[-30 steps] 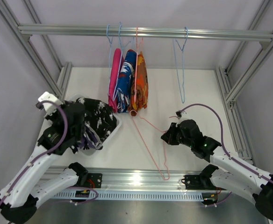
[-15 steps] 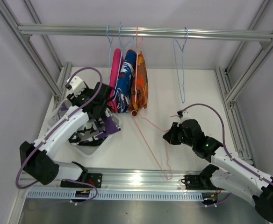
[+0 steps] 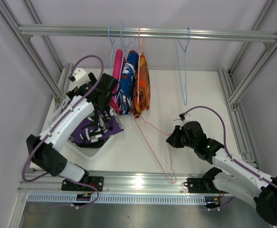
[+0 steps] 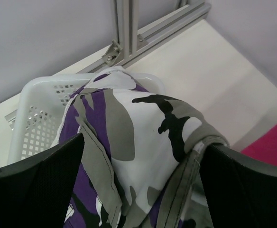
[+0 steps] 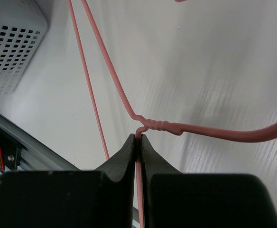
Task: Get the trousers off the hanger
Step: Place the trousers in the bin.
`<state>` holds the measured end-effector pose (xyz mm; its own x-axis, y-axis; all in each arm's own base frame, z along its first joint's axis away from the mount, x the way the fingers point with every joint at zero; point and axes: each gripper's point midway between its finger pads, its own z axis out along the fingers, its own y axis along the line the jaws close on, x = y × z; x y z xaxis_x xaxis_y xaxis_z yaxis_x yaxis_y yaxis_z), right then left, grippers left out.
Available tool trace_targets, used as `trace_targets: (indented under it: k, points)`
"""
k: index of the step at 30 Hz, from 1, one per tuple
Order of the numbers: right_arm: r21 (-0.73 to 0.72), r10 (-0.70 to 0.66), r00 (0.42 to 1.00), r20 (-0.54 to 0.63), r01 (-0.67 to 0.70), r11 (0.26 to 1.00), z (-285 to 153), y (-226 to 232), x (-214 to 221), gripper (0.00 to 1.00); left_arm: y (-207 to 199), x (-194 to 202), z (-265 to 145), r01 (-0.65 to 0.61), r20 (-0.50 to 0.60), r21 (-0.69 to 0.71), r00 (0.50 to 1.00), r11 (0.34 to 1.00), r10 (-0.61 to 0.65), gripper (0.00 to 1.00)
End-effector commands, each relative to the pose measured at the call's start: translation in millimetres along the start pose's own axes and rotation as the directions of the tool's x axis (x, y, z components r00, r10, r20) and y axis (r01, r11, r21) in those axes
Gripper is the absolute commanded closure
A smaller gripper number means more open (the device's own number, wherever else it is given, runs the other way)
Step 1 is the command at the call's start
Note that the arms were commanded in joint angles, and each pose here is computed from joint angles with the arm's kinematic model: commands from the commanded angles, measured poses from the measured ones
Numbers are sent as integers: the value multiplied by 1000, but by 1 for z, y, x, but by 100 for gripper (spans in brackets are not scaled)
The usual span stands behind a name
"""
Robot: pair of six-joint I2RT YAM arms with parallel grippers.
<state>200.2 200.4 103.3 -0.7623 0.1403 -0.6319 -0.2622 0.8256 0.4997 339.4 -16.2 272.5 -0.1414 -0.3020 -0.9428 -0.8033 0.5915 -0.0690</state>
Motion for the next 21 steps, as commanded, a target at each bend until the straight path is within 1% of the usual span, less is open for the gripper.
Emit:
trace_targets:
  k: [1, 2, 3, 4, 5, 6, 10, 11, 13, 15, 16, 18, 19, 21]
  points:
    - [-47, -12, 999, 40, 14, 999, 0, 10, -10, 100, 16, -50, -18, 120, 32, 95, 992, 988, -123, 1]
    - [-50, -11, 999, 41, 13, 999, -1, 10, -11, 100, 19, -56, -21, 88, 36, 125, 995, 988, -93, 1]
    - [-50, -10, 999, 41, 12, 999, -2, 10, -10, 100, 14, -59, -23, 131, 39, 166, 990, 977, -139, 1]
    - [-49, -10, 999, 40, 12, 999, -2, 9, -9, 100, 21, -71, -31, 180, 30, 218, 981, 959, -191, 1]
    - [-48, -8, 999, 41, 10, 999, -3, 9, -9, 100, 24, -68, -31, 152, 36, 237, 986, 959, -165, 1]
    - [-52, -10, 999, 46, 12, 999, -5, 10, -10, 100, 24, -67, -32, 170, 33, 260, 982, 950, -185, 1]
    - [-68, -6, 998, 55, 10, 998, -9, 13, -11, 100, 39, -66, -38, 197, 13, 299, 978, 934, -211, 1]
    - [-67, -3, 999, 49, 6, 998, -10, 13, -10, 100, 39, -64, -40, 178, 9, 322, 982, 930, -191, 1]
    - [-73, -3, 999, 52, 7, 997, -11, 14, -10, 100, 34, -69, -43, 177, 12, 356, 981, 917, -193, 1]
    - [-79, -1, 999, 52, 5, 997, -12, 16, -10, 100, 36, -67, -44, 170, 6, 359, 983, 918, -185, 1]
    - [-78, -1, 999, 51, 5, 997, -13, 15, -9, 100, 40, -61, -43, 161, -4, 349, 985, 923, -170, 1]
    - [-76, -1, 999, 50, 5, 997, -13, 14, -9, 100, 38, -54, -45, 189, -36, 369, 981, 910, -189, 0]
    - [-75, -1, 999, 53, 5, 997, -13, 14, -9, 100, 38, -36, -40, 165, -51, 369, 986, 915, -158, 1]
    - [-74, 0, 999, 50, 4, 997, -12, 13, -8, 100, 33, -23, -40, 196, -98, 386, 980, 901, -171, 1]
